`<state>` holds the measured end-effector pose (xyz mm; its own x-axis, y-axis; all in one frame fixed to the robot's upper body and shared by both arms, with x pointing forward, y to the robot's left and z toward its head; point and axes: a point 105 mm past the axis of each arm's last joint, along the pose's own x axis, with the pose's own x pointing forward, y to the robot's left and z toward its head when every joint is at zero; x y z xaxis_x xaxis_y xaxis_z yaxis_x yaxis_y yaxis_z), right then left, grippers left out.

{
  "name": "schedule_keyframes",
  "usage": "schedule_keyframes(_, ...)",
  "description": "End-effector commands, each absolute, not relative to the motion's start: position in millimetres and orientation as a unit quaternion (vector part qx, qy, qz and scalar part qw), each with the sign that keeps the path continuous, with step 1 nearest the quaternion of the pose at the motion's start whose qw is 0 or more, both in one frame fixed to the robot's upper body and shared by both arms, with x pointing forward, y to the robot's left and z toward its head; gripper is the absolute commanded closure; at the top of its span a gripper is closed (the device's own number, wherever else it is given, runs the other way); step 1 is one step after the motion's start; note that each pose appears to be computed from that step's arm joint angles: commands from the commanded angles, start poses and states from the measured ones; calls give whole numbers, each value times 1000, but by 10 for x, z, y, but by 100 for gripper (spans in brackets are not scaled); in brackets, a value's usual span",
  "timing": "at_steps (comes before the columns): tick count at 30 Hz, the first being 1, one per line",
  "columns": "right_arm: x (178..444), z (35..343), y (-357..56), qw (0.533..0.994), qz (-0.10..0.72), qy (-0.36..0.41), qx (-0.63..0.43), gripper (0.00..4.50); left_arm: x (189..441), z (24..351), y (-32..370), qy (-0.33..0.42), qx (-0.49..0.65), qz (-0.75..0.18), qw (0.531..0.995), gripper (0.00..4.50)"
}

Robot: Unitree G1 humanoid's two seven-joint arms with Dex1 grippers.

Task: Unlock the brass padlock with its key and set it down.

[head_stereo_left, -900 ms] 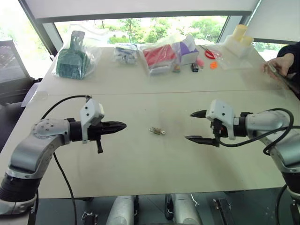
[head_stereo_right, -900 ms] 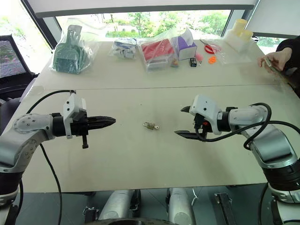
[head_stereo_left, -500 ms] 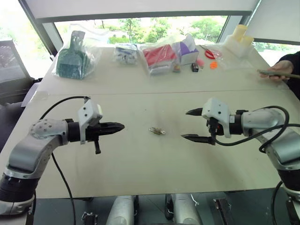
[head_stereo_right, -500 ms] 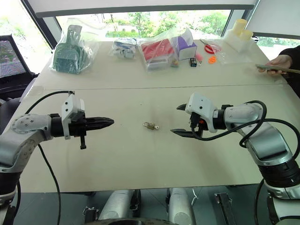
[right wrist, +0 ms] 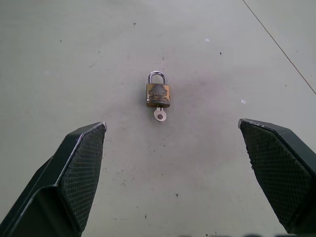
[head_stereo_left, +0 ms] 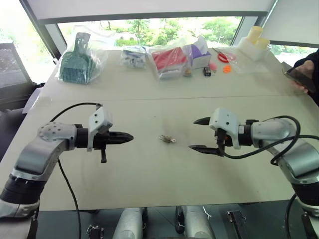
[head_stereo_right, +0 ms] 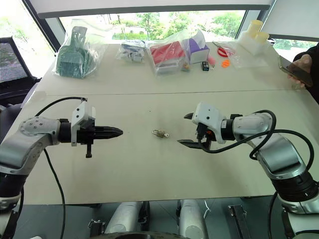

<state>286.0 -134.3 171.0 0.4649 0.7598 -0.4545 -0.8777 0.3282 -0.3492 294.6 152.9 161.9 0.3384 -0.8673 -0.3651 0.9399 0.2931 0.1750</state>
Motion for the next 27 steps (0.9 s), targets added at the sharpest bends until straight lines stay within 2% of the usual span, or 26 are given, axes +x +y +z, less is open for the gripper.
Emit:
schedule_keyframes(1,2863,1843,-1318,817,492,70,-292,5,3122,1771,1531,66,211,-563,797,450)
schedule_keyframes(3,2872,1838,-1311,819,489,69,-293,5,3182,1805,1522,61,217,-570,790,450)
schedule_keyframes(6,2869,1855,-1289,820,490,66,-291,0,3302,1844,1417,56,221,-598,768,364)
schedule_keyframes(14,2912,1848,-1328,830,464,57,-303,0,3490,1768,941,30,242,-695,676,4)
schedule_keyframes(20,2862,1854,-1361,839,444,58,-308,0,3625,1612,635,29,273,-726,631,4)
schedule_keyframes(27,2750,1829,-1424,849,422,70,-311,0,3618,1321,493,70,298,-743,595,4)
